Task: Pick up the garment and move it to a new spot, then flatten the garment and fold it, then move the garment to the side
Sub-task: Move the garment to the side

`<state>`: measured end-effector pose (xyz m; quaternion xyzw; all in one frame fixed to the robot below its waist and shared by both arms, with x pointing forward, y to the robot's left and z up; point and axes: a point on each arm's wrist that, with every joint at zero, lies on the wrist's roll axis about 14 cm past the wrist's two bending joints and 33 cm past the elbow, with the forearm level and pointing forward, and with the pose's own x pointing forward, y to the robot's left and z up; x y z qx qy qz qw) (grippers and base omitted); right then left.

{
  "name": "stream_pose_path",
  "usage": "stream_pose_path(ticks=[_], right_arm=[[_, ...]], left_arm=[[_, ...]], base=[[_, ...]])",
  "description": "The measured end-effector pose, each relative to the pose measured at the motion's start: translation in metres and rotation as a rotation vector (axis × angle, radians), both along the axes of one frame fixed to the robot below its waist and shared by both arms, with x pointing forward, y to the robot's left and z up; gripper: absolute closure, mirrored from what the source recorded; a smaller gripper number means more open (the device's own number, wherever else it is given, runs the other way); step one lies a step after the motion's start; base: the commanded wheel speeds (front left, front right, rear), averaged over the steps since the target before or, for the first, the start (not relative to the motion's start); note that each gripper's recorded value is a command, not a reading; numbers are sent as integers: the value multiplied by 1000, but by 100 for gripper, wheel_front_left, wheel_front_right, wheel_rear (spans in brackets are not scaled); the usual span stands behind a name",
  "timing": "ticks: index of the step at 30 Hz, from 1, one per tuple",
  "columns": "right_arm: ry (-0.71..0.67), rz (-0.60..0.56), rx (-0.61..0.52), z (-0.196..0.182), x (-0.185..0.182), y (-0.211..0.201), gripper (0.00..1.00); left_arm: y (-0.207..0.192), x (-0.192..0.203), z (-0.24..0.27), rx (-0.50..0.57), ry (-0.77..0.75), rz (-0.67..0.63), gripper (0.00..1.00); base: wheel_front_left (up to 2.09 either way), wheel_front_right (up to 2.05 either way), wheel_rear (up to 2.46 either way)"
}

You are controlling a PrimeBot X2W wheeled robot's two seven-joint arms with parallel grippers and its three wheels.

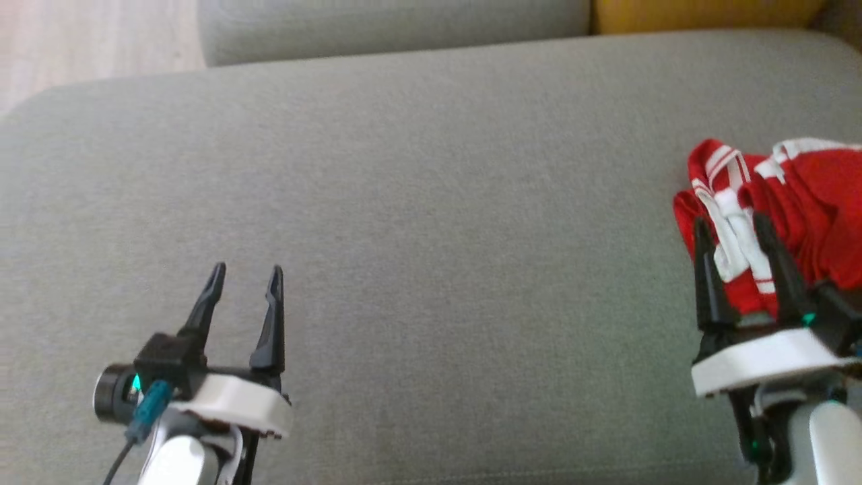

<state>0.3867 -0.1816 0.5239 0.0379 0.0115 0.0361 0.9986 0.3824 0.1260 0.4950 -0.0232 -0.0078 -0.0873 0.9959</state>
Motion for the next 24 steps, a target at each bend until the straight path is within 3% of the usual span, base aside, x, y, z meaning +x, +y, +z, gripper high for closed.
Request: stream_pose_path(ticks=[12, 24], right_arm=[[38, 36, 16, -6, -38, 15, 0], [48, 36, 15, -7, -47, 15, 0]], left_arm=[[15, -47, 9, 21, -10, 38, 0], [18, -56, 10, 40, -9, 37, 0]], base=[[0, 0, 0], [0, 0, 0]])
